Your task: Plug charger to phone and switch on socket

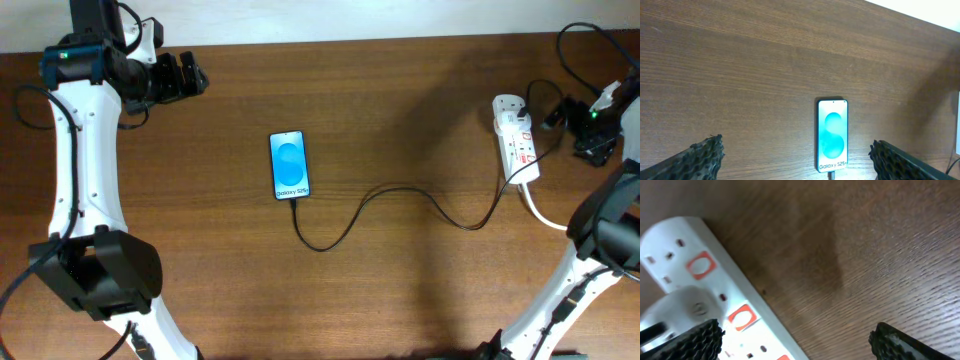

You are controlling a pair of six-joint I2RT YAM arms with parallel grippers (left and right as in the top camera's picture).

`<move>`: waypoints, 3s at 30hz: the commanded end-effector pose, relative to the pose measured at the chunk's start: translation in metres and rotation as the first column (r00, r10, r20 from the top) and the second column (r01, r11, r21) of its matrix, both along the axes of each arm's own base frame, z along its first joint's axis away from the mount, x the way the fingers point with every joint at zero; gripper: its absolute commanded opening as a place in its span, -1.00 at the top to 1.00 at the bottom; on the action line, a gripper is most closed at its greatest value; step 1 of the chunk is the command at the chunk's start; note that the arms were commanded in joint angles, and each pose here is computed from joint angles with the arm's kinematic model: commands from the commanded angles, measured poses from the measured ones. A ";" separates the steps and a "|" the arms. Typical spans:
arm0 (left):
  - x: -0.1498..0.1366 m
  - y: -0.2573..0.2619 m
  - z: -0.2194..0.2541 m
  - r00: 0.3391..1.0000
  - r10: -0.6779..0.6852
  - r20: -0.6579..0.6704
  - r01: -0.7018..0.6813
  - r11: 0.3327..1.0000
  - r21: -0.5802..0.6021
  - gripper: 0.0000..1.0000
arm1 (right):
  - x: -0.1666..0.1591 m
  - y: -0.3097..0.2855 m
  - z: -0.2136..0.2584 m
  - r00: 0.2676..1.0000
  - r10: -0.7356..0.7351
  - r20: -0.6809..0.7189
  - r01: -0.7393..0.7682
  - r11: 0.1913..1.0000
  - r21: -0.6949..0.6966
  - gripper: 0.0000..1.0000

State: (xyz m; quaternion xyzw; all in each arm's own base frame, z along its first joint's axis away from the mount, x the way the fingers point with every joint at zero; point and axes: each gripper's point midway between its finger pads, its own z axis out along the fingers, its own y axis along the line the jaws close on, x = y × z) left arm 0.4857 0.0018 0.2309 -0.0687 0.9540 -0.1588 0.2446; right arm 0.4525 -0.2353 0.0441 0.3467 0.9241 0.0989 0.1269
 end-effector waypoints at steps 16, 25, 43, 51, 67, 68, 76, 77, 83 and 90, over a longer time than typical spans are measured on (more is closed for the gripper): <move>0.001 0.002 -0.003 1.000 0.013 -0.008 -0.013 1.000 0.001 -0.99 | 0.000 0.030 -0.051 0.993 0.050 -0.104 -0.046 0.998 0.043 -0.97; 0.001 0.002 -0.003 1.000 0.013 -0.008 -0.013 1.000 0.002 -0.99 | -0.006 0.046 -0.053 0.987 0.075 -0.144 -0.066 0.996 0.067 -0.97; 0.001 0.002 -0.003 1.000 0.013 -0.008 -0.013 1.000 0.001 -0.99 | -0.016 0.027 -0.042 0.986 0.025 -0.167 -0.016 0.998 0.052 -0.97; 0.001 0.002 -0.003 1.000 0.013 -0.007 -0.013 1.000 0.002 -0.99 | -0.055 -0.028 0.099 0.986 -0.167 -0.017 0.167 0.986 0.006 -0.97; 0.001 0.002 -0.003 1.000 0.013 -0.008 -0.013 1.000 0.001 -0.99 | -0.156 0.182 0.351 0.827 0.373 0.421 -0.301 0.926 -0.229 -0.97; 0.001 0.002 -0.003 1.000 0.013 -0.008 -0.013 1.000 0.001 -0.99 | -0.162 0.197 0.352 0.814 0.412 0.411 -0.341 0.910 -0.237 -0.97; 0.001 0.002 -0.003 1.000 0.013 -0.008 -0.013 1.000 0.001 -0.99 | -0.179 0.254 0.342 0.752 0.562 0.345 -0.516 0.827 -0.221 -0.97; 0.001 0.002 -0.003 1.000 0.013 -0.008 -0.013 1.000 0.001 -0.99 | -0.178 0.254 0.342 0.753 0.562 0.343 -0.517 0.827 -0.220 -0.97; 0.001 0.002 -0.003 1.000 0.013 -0.008 -0.013 1.000 0.001 -0.99 | -0.178 0.254 0.341 0.753 0.562 0.342 -0.517 0.827 -0.219 -0.97; 0.001 0.002 -0.003 1.000 0.013 -0.008 -0.013 1.000 0.002 -0.99 | -0.178 0.254 0.341 0.753 0.562 0.342 -0.517 0.827 -0.219 -0.97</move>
